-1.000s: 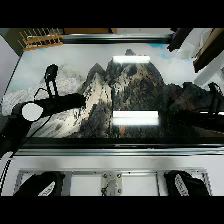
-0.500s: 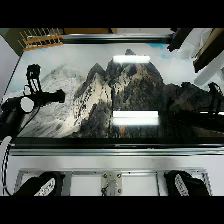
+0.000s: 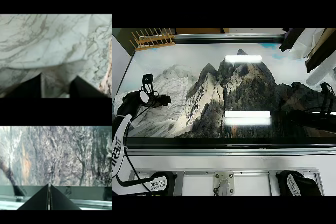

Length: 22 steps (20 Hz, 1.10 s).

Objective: Fold the clothes and pants, and hang the long-sleeved shirts on hangers.

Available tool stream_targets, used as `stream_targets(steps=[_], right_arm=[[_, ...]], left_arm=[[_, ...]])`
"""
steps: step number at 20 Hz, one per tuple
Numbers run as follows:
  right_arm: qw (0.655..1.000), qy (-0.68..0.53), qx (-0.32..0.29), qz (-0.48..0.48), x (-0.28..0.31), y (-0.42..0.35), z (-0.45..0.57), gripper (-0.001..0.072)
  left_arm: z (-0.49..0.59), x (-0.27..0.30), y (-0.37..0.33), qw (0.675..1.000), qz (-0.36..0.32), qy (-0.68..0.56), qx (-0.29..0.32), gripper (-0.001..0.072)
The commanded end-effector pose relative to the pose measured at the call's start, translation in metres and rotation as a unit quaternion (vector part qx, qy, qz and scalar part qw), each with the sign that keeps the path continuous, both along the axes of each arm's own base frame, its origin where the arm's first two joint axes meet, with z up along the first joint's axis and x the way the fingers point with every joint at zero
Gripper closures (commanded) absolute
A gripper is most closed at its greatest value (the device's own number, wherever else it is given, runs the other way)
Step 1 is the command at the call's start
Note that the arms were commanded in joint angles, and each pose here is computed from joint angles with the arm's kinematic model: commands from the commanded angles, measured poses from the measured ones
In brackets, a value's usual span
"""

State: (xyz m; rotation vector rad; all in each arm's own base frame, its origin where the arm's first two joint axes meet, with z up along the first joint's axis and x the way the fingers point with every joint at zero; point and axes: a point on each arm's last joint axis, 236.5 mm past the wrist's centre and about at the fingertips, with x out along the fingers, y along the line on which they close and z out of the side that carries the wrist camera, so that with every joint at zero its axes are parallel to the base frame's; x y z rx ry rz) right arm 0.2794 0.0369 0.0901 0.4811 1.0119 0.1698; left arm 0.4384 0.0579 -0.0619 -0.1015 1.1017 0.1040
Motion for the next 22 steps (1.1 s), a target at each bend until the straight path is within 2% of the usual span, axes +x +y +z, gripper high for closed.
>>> stream_targets(steps=[1, 4, 8, 12, 15, 16, 17, 18, 22], right_arm=[[1.000, 0.000, 0.000, 0.000, 0.000, 0.000, 0.000, 0.0692], [1.000, 0.000, 0.000, 0.000, 0.000, 0.000, 0.000, 0.0692], [1.000, -0.001, 0.002, 0.001, 0.000, 0.001, 0.001, 0.0692], [1.000, -0.001, 0.002, 0.000, 0.000, 0.001, 0.001, 0.0692], [1.000, -0.001, 0.001, 0.001, 0.000, 0.001, 0.001, 0.0693], [1.000, -0.001, 0.001, 0.001, 0.000, 0.001, 0.001, 0.0693], [1.000, -0.001, 0.001, 0.001, 0.000, 0.001, 0.001, 0.0693], [1.000, -0.001, 0.001, 0.001, 0.000, 0.001, 0.001, 0.0693], [1.000, -0.001, 0.002, 0.000, 0.000, 0.001, 0.001, 0.0693]], left_arm=[[-0.016, -0.006, -0.017, 0.998, -0.020, 0.060, -0.008, 0.0702], [0.015, -0.008, -0.062, 0.997, -0.062, 0.044, -0.020, 0.0702], [0.073, -0.045, -0.186, 0.981, -0.175, 0.024, -0.081, 0.0702], [0.118, -0.107, -0.326, 0.937, -0.313, -0.016, -0.156, 0.0702], [0.126, -0.153, -0.401, 0.899, -0.401, -0.043, -0.167, 0.0702], [0.123, -0.163, -0.415, 0.892, -0.417, -0.043, -0.169, 0.0650], [0.119, -0.169, -0.424, 0.889, -0.422, -0.040, -0.172, 0.0325], [0.116, -0.168, -0.425, 0.896, -0.405, -0.032, -0.180, 0.0139], [0.133, -0.113, -0.370, 0.932, -0.297, -0.047, -0.202, 0.0134]])
